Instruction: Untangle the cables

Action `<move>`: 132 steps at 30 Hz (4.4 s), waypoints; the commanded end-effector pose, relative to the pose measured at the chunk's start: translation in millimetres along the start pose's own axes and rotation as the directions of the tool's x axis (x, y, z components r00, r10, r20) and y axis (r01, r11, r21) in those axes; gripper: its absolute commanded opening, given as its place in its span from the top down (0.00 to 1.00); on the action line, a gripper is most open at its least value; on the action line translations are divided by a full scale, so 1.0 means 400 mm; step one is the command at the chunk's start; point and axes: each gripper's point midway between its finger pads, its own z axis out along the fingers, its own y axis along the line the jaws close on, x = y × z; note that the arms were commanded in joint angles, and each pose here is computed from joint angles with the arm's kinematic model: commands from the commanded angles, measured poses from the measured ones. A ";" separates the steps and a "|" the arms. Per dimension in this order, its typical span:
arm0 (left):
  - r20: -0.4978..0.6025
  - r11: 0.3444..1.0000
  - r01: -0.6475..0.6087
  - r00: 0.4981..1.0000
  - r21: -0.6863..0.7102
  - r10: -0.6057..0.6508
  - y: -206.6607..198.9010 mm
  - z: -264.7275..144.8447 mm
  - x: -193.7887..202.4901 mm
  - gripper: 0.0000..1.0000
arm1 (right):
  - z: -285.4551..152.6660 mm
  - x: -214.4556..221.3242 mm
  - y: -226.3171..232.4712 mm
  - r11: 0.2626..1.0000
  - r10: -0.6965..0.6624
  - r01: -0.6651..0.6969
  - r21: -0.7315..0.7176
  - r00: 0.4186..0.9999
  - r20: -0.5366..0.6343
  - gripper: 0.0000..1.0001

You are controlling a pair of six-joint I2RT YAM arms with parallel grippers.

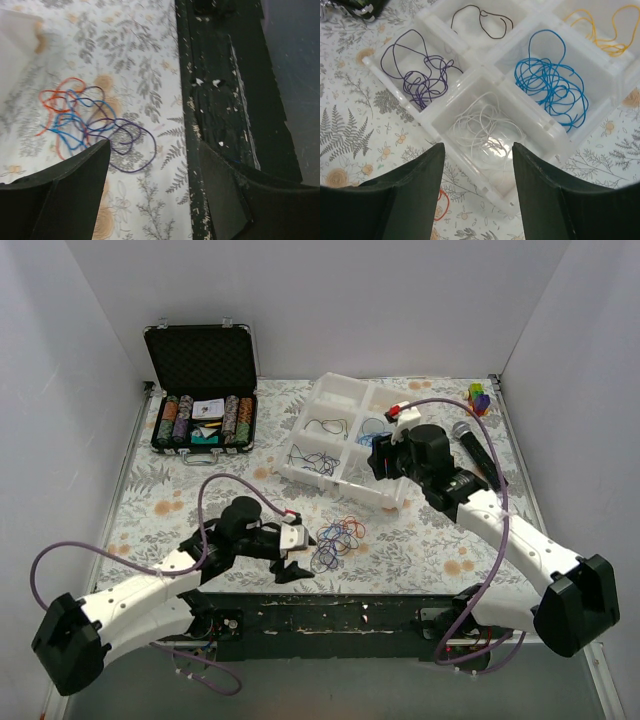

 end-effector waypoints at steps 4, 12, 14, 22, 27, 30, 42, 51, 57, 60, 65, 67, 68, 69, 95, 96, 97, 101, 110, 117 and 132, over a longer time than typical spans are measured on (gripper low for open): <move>-0.112 0.992 -0.099 0.988 0.074 0.107 -0.043 0.073 0.124 0.33 | -0.079 0.019 0.004 0.995 0.101 -0.101 0.006 0.994 0.044 0.35; -0.128 0.990 -0.133 0.984 -0.040 0.127 0.046 0.137 0.144 0.45 | -0.063 0.089 0.047 0.988 0.126 -0.125 -0.088 0.992 0.006 0.38; -0.138 0.991 -0.126 0.983 -0.037 0.120 0.058 0.158 0.145 0.46 | -0.055 0.080 0.052 0.988 0.122 -0.119 -0.099 0.992 0.028 0.38; -0.190 0.995 -0.097 0.977 0.023 0.099 0.053 0.201 0.185 0.56 | -0.071 0.125 0.120 0.965 0.110 -0.107 -0.241 0.994 -0.001 0.38; -0.204 0.992 -0.122 0.972 -0.019 0.116 0.077 0.196 0.177 0.98 | -0.067 0.180 0.161 0.947 0.094 -0.104 -0.304 0.994 -0.046 0.38; -0.218 0.990 -0.138 0.967 -0.018 0.131 0.087 0.184 0.137 1.00 | -0.060 0.197 0.173 0.948 0.078 -0.093 -0.303 0.995 -0.061 0.38; -0.001 0.911 -0.411 0.911 -0.031 0.412 0.062 0.019 -0.299 1.00 | -0.025 0.206 0.242 0.917 0.089 -0.113 -0.384 0.993 -0.081 0.37; 0.048 0.648 -0.593 0.719 -0.478 0.694 0.150 -0.176 -0.604 1.00 | -0.001 0.274 0.286 0.909 0.089 -0.138 -0.394 0.986 -0.140 0.37; 0.016 0.464 -0.611 0.594 -0.641 0.804 0.175 -0.269 -0.752 1.00 | 0.015 0.334 0.323 0.906 0.075 -0.146 -0.398 0.979 -0.190 0.37; 0.001 0.386 -0.611 0.533 -0.691 0.846 0.178 -0.299 -0.805 1.00 | 0.017 0.362 0.336 0.904 0.074 -0.155 -0.398 0.975 -0.211 0.38; 0.006 0.394 -0.615 0.535 -0.683 0.845 0.171 -0.300 -0.806 1.00 | -0.007 0.298 0.355 0.900 0.074 -0.110 -0.421 0.992 -0.101 0.39; 0.007 0.393 -0.618 0.531 -0.680 0.847 0.167 -0.300 -0.798 1.00 | -0.029 0.254 0.352 0.895 0.078 -0.076 -0.440 0.997 -0.014 0.37; 0.005 0.394 -0.619 0.533 -0.679 0.846 0.167 -0.300 -0.795 1.00 | -0.046 0.224 0.361 0.881 0.088 -0.061 -0.469 0.995 0.035 0.35; 0.005 0.395 -0.619 0.534 -0.678 0.845 0.167 -0.300 -0.794 1.00 | -0.060 0.209 0.370 0.866 0.091 -0.043 -0.499 0.993 0.072 0.34; -0.051 0.272 -0.691 0.408 -0.669 0.911 0.177 -0.293 -0.880 1.00 | -0.051 0.240 0.460 0.792 0.193 -0.098 -0.603 0.977 0.095 0.78; -0.067 0.243 -0.698 0.384 -0.674 0.921 0.177 -0.297 -0.888 1.00 | -0.052 0.263 0.459 0.794 0.188 -0.104 -0.599 0.979 0.079 0.80; -0.085 0.207 -0.706 0.355 -0.677 0.931 0.175 -0.304 -0.898 1.00 | -0.049 0.281 0.452 0.801 0.187 -0.114 -0.588 0.980 0.065 0.82; -0.135 0.105 -0.725 0.265 -0.680 0.955 0.166 -0.318 -0.927 1.00 | -0.038 0.346 0.431 0.830 0.178 -0.147 -0.539 0.984 0.007 0.89; -0.341 -0.187 -0.677 0.100 -0.712 0.935 0.187 -0.379 -1.008 1.00 | -0.026 0.413 0.402 0.872 0.148 -0.158 -0.464 0.987 -0.060 0.99; -0.208 0.101 -0.584 0.438 -0.805 0.874 0.296 -0.349 -0.984 1.00 | -0.065 0.368 0.371 0.886 0.177 -0.148 -0.439 0.984 0.025 0.99; -0.080 0.366 -0.300 0.857 -0.881 0.509 0.612 -0.274 -0.640 1.00 | -0.176 0.278 0.296 0.903 0.236 -0.151 -0.403 0.956 0.172 0.99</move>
